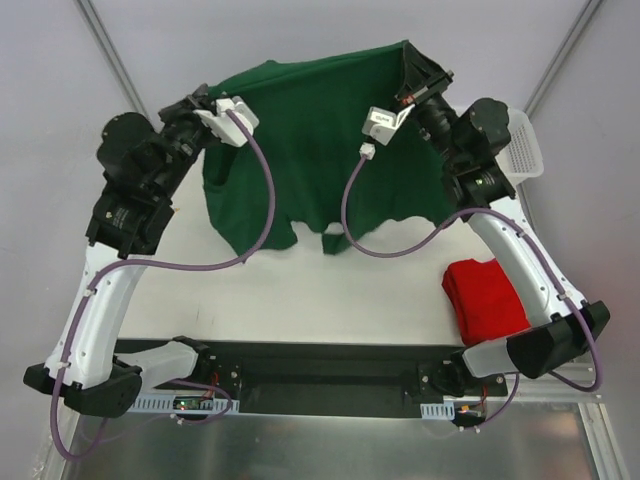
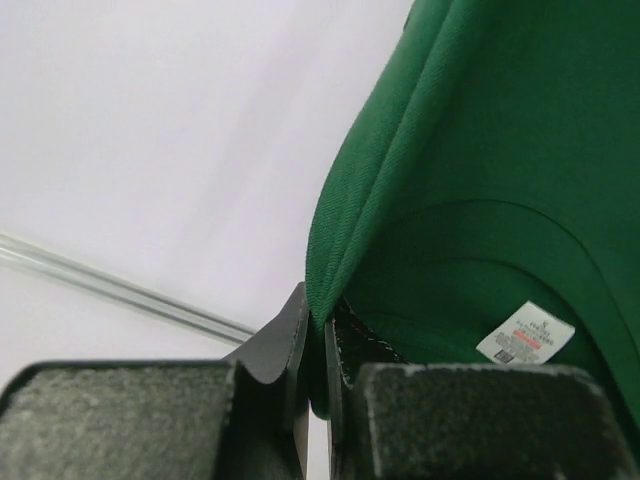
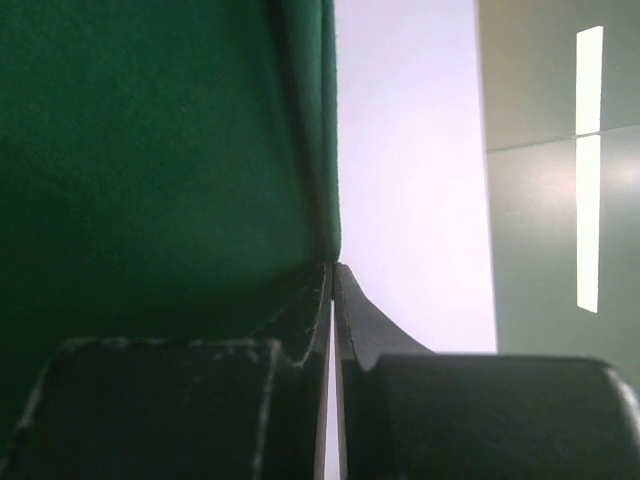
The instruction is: Fold and stack the t-shirts
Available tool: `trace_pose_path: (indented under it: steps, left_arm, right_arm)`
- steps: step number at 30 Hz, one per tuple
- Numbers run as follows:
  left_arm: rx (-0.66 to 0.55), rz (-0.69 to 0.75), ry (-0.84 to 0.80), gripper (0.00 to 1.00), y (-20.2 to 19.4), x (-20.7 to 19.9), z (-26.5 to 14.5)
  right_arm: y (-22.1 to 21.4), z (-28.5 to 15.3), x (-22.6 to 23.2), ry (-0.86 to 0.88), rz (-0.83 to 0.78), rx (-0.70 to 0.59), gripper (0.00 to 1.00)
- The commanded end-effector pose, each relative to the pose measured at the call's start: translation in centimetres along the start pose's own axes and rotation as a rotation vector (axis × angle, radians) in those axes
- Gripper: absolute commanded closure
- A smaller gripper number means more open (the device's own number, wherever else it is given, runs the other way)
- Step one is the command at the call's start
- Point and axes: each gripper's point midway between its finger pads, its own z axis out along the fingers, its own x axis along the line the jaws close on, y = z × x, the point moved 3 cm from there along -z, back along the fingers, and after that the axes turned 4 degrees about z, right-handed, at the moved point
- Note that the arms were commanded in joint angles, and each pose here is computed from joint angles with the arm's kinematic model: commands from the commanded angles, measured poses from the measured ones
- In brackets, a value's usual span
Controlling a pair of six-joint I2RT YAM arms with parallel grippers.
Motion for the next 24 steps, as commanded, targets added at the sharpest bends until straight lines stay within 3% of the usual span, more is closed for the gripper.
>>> trace_pose_path:
  steps: [1, 4, 7, 9, 15, 18, 20, 21, 22, 23, 24]
  left_arm:
    - [0.091, 0.119, 0.452, 1.00, 2.9, 14.5, -8.1]
    - [0.061, 0.150, 0.526, 1.00, 4.8, 17.7, -8.4]
    - [0.058, 0.159, 0.485, 0.99, 4.5, 16.7, -6.3]
    - [0.061, 0.100, 0.430, 0.99, 3.5, 14.6, -5.2]
    - [0.204, -0.070, 0.038, 1.00, -5.4, -1.3, 2.2]
    - [0.280, -0.068, -0.147, 1.00, -9.8, -8.3, 5.4]
    - [0.312, -0.051, -0.168, 1.00, -11.7, -9.1, 7.2]
    - [0.327, -0.010, -0.195, 1.00, -13.3, -10.3, 9.5]
    - [0.323, 0.012, -0.135, 1.00, -12.9, -7.9, 10.9]
    - [0.334, 0.026, -0.102, 1.00, -13.5, -6.5, 12.0]
    - [0.322, 0.041, -0.037, 1.00, -13.0, -3.7, 14.4]
  right_arm:
    - [-3.7, -4.3, -15.4, -0.386, -0.025, 0.241, 0.99]
    - [-3.1, -4.0, -19.0, -0.438, -0.064, 0.211, 0.99]
    - [-4.0, -1.9, -18.3, -0.388, -0.039, 0.206, 0.99]
    - [-5.4, -0.3, -14.4, -0.283, 0.003, 0.243, 0.99]
    - [-8.9, 2.2, 2.7, 0.030, 0.137, 0.293, 0.99]
    - [-10.5, 3.8, 9.3, 0.130, 0.144, 0.312, 0.99]
    - [-11.8, 5.1, 11.6, 0.160, 0.127, 0.332, 0.99]
    - [-12.2, 6.2, 9.2, 0.101, 0.106, 0.334, 0.99]
    - [-13.4, 7.8, 12.7, 0.145, 0.094, 0.346, 0.99]
    - [-14.1, 8.6, 12.4, 0.123, 0.062, 0.360, 0.99]
    - [-14.5, 9.9, 8.0, 0.010, 0.029, 0.360, 0.99]
